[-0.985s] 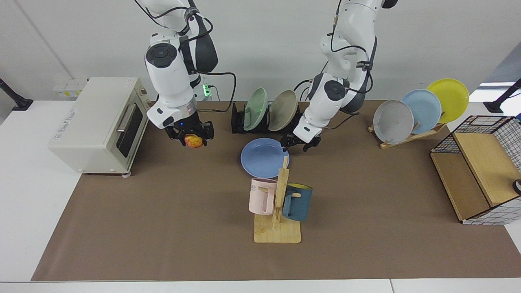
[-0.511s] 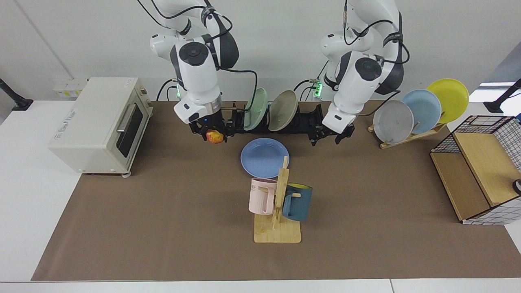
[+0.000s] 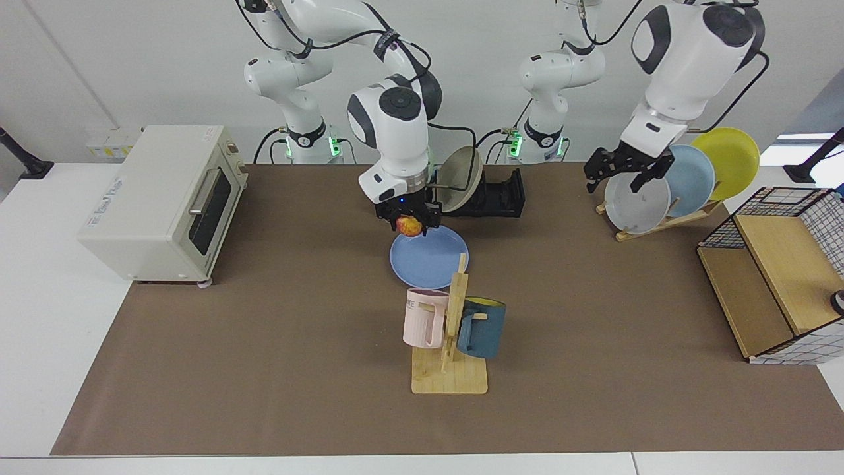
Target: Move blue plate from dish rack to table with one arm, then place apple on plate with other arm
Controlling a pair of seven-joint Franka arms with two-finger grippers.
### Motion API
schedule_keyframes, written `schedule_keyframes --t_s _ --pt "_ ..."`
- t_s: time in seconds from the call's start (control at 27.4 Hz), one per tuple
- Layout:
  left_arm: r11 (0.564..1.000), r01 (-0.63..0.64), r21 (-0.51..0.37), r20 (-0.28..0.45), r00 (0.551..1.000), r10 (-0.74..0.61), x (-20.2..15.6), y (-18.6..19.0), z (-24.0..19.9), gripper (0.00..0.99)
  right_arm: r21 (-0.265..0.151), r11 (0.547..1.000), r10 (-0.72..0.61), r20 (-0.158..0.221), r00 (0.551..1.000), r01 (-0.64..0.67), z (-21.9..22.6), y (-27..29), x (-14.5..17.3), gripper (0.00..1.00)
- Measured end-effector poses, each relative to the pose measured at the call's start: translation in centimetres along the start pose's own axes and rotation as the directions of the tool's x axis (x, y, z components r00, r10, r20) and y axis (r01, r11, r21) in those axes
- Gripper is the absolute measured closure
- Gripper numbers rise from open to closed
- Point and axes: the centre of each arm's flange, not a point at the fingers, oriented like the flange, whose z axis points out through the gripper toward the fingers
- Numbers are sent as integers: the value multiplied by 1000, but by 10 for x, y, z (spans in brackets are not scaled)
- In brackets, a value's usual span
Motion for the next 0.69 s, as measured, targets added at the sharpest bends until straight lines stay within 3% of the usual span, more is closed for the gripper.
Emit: schedule_keyframes --t_s 0.29,0.69 --pt "997 -59 58 -5 998 59 -9 -10 -25 0 -5 1000 27 4 1000 -27 63 -24 -7 264" --pt "995 -84 59 5 996 84 -9 -9 -24 0 -18 999 30 14 999 -30 84 -24 -6 264"
